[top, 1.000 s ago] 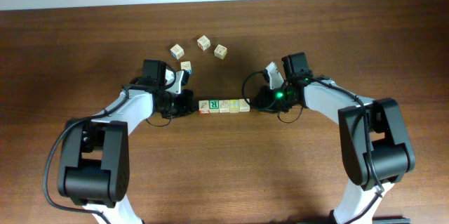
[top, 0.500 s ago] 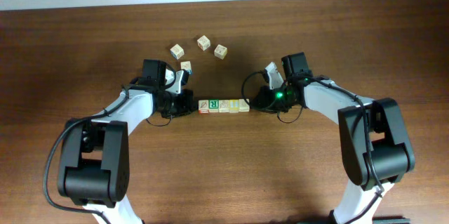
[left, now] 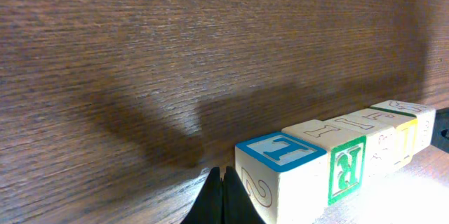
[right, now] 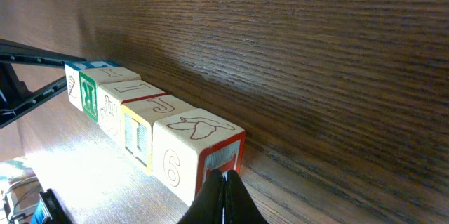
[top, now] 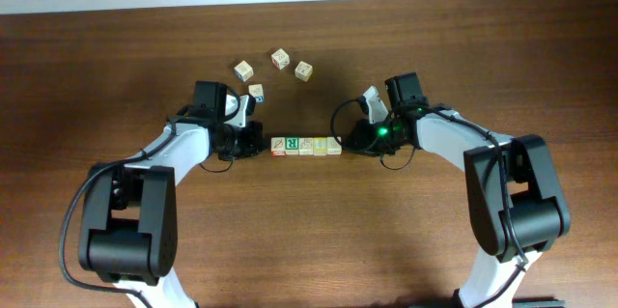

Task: Rotate 5 blocks
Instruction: 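Squeeze the row between the left and right grippers from both ends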

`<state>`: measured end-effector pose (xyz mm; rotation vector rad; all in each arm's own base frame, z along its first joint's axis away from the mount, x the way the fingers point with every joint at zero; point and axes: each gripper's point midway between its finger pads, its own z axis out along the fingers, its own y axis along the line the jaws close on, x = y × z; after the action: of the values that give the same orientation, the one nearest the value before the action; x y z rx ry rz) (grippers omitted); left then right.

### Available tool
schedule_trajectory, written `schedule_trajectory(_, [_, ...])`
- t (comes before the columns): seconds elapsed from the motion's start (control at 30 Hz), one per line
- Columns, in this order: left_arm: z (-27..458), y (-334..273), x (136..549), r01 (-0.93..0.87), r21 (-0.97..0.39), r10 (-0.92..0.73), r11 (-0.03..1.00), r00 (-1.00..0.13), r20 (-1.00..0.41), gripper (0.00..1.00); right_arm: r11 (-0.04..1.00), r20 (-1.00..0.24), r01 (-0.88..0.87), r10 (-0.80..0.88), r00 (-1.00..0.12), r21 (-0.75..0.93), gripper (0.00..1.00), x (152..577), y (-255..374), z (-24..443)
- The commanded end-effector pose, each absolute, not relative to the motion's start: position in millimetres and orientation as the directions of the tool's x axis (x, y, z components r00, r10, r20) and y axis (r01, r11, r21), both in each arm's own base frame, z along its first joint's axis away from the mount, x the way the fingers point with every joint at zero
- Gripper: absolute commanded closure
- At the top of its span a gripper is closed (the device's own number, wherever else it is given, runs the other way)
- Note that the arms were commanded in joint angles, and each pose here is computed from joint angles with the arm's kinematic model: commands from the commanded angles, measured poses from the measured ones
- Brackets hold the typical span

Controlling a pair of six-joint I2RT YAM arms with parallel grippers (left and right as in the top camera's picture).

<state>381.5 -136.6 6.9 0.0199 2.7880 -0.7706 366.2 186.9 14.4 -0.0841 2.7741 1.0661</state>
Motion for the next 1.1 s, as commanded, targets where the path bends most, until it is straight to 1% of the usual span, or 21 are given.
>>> schedule_trajectory(0.0, [8.9,-135.1,383.2,0.099,-0.5,-0.04,0.861,-0.965,-0.26,1.0,0.741,-0.164,-0.12,-0.013,-0.986,0.661,0.96,359.8,190.0,9.1])
schedule_trajectory(0.17, [22.8,-151.5,383.1,0.134,-0.586,-0.028,0.799,-0.966,-0.258,1.0,0.741,-0.164,-0.119,-0.013,-0.986,0.661,0.96,359.6,190.0,9.1])
schedule_trajectory(0.43, [22.6,-140.5,386.5,0.109,-0.587,-0.055,0.802,-0.966,-0.254,1.0,0.741,-0.161,-0.117,-0.013,-0.987,0.661,0.96,359.0,189.8,8.9])
schedule_trajectory(0.7, [33.0,-147.8,382.3,0.115,-0.668,-0.059,0.735,-0.971,-0.233,1.0,0.741,-0.161,-0.117,-0.013,-0.987,0.661,0.96,359.0,189.8,8.9])
schedule_trajectory(0.87, [29.7,-146.0,376.4,0.103,-0.66,-0.051,0.744,-0.976,-0.21,1.0,0.741,-0.161,-0.117,-0.013,-0.987,0.661,0.96,359.0,189.8,8.9])
schedule_trajectory(1.0, [17.6,-132.3,373.8,0.062,-0.588,-0.062,0.807,-0.98,-0.189,1.0,0.741,-0.161,-0.117,-0.013,-0.987,0.661,0.96,359.0,189.8,8.9])
schedule_trajectory(1.07, [16.8,-131.3,373.2,0.059,-0.583,-0.063,0.811,-0.981,-0.186,1.0,0.742,-0.161,-0.117,-0.013,-0.987,0.66,0.95,359.1,189.8,8.9])
